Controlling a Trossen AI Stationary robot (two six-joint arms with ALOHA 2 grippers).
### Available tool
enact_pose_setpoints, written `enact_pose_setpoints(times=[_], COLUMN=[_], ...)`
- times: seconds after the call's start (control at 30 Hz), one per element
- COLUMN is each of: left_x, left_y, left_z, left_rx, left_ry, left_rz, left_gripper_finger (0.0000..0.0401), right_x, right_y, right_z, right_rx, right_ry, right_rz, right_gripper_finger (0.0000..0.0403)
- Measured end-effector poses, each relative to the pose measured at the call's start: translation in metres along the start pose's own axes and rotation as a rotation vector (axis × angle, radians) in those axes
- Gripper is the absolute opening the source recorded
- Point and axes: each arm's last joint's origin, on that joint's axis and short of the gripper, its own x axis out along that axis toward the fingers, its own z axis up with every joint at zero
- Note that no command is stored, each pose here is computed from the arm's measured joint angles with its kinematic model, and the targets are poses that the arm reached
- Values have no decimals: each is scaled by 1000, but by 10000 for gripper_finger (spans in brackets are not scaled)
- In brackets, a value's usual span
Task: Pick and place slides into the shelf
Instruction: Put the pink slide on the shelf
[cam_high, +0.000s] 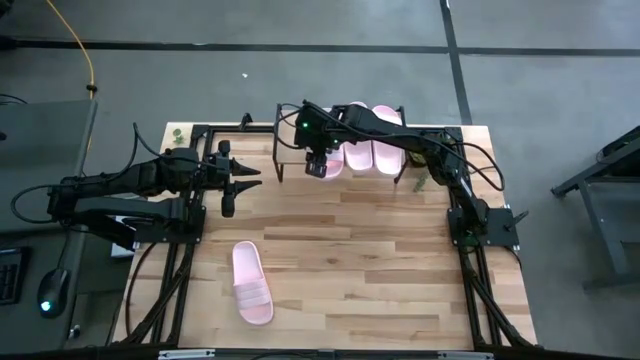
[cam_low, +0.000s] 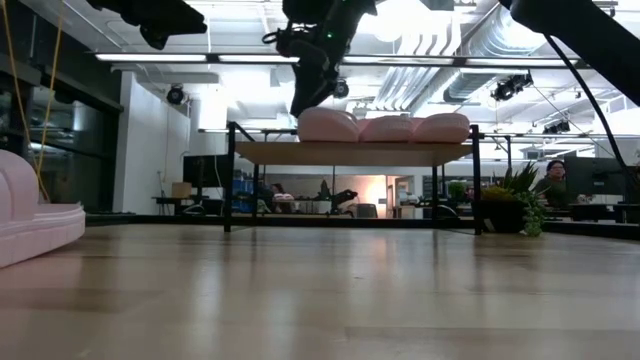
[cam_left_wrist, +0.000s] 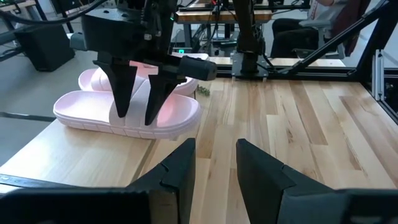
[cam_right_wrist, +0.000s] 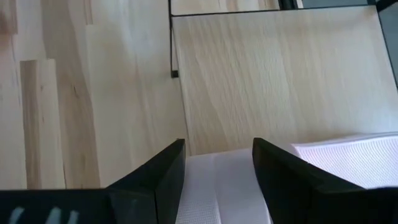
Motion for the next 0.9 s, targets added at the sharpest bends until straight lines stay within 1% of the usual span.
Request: enact_pose_setpoints(times=[0.53, 0.63, 0.77, 0.9], left_x=[0, 0, 0, 0], left_y=[0, 0, 0, 0], left_z=[0, 0, 0, 0], left_rx=[0, 0, 0, 0], left_ry=[0, 0, 0, 0], left_rz=[0, 0, 0, 0], left_gripper_finger=[101, 101, 101, 101], right_x=[-1, -1, 0, 2], right_y=[-1, -1, -1, -3], right_z=[-8, -7, -3, 0], right_rx=[15, 15, 18, -1], right_ry=[90, 80, 34, 8], right_rz=[-68, -72, -49, -63], right_gripper_finger=[181, 181, 181, 181])
